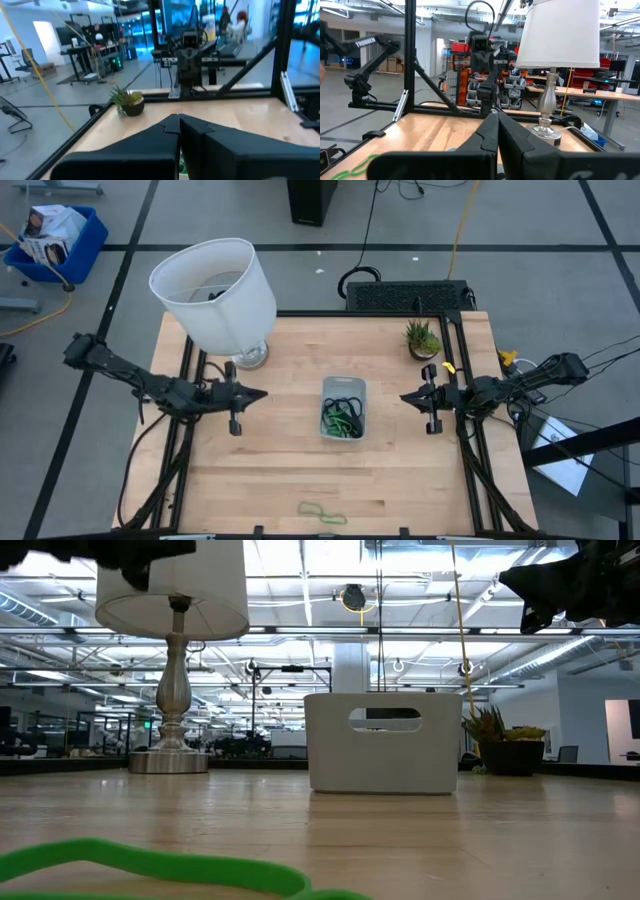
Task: Pick and place rubber bands into bin
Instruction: Put the green rubber band into the gray container
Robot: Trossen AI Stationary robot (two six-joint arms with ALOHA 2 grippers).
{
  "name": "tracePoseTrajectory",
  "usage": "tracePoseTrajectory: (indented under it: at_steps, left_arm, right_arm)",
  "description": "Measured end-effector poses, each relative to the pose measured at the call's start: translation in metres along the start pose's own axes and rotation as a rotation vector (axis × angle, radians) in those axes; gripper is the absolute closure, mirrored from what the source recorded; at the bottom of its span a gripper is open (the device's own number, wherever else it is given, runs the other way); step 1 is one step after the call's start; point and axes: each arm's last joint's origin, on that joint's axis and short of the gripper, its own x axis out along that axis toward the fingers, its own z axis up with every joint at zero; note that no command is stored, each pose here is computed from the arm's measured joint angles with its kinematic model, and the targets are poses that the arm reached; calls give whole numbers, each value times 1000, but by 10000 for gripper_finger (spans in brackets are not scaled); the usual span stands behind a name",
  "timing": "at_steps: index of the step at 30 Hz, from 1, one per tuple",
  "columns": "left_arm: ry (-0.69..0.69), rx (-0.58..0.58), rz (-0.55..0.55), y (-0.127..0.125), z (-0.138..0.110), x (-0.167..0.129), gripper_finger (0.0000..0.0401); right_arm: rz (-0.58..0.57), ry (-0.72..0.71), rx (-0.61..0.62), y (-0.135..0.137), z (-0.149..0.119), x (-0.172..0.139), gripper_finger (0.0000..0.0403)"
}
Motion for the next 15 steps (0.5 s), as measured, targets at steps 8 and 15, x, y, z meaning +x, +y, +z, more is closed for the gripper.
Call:
tracePoseTrajectory:
  at_steps: [8, 15]
  left_arm:
    - [-56, -58, 5, 6, -32, -24, 399]
    - [-13, -50, 24, 1, -53, -33, 400]
  right_arm:
    - [0, 1, 8, 0, 0, 0, 403]
    - [2, 14, 7, 0, -1, 0, 403]
